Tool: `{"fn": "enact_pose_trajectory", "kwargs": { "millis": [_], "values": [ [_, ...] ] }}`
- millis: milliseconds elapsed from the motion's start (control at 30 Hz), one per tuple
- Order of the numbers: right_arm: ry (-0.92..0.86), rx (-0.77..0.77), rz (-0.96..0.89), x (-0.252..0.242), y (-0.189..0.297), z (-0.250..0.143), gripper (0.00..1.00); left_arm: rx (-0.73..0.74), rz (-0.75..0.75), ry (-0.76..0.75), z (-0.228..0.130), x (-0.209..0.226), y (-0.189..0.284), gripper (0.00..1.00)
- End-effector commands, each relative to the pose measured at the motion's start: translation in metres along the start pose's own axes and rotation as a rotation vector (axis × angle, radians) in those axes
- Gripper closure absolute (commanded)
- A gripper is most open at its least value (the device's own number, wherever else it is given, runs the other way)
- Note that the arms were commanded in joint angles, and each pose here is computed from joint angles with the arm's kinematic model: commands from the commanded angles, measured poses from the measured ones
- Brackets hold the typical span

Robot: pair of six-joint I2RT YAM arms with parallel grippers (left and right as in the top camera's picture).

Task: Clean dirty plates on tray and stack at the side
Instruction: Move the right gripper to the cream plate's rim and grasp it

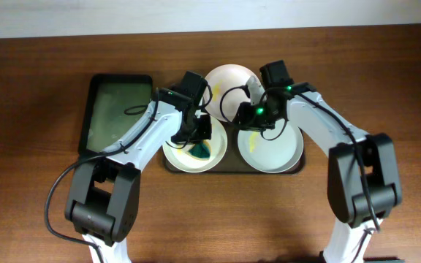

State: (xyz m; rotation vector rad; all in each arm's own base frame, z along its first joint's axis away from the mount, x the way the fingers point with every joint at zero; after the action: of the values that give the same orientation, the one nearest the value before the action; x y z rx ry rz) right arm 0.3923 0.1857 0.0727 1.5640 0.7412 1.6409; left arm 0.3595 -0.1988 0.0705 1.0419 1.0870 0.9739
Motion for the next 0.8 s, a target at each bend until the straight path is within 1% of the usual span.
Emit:
{"fn": "enact_pose_trajectory", "kwargs": {
  "millis": [0, 33, 100, 167, 333, 600, 633, 733, 767],
  "values": [
    [0.042, 0.020, 0.010, 0.009, -0.011, -0.004, 0.73, -0.002, 0.004, 0.014, 0.001, 0.001, 0.000, 1.00],
    [0.058, 0.023, 0.011, 0.012, -0.013, -0.005, 0.73, -0.002, 0.004, 0.014, 0.001, 0.001, 0.000, 1.00],
    [0.087, 0.027, 0.013, 0.019, -0.018, -0.009, 0.69, -0.002, 0.004, 0.014, 0.001, 0.001, 0.000, 1.00],
    [0.110, 0.026, 0.008, 0.026, -0.022, -0.011, 0.68, -0.001, 0.004, 0.014, 0.001, 0.001, 0.000, 1.00],
    [0.110, -0.029, -0.135, 0.016, -0.030, -0.008, 0.66, -0.001, 0.004, 0.014, 0.001, 0.001, 0.000, 1.00],
    [0.111, -0.013, -0.145, 0.009, -0.041, -0.008, 0.66, -0.001, 0.003, 0.014, 0.001, 0.001, 0.000, 1.00],
    [0.108, -0.006, -0.149, 0.006, -0.044, -0.009, 0.66, -0.001, 0.004, 0.014, 0.001, 0.001, 0.000, 1.00],
    [0.102, 0.004, -0.152, 0.003, -0.049, -0.010, 0.75, -0.001, 0.004, 0.014, 0.001, 0.001, 0.000, 1.00],
    [0.103, 0.002, -0.152, 0.003, -0.049, -0.010, 0.76, -0.001, 0.004, 0.014, 0.001, 0.001, 0.000, 1.00]
  ]
}}
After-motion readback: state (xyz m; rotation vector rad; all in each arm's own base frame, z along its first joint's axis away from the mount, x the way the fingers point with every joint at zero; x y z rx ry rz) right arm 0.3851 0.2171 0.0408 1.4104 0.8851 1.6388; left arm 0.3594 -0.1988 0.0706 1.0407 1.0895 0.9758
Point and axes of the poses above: each gripper's point midway between its finger pads, its own y axis back along the fingers, its own x axis along the line the jaws close on, z = x × y, the point moved 2 cm from there along y, back along the fingers, and after that the axes turned 9 degrees about -y, right-handed, at the moved point
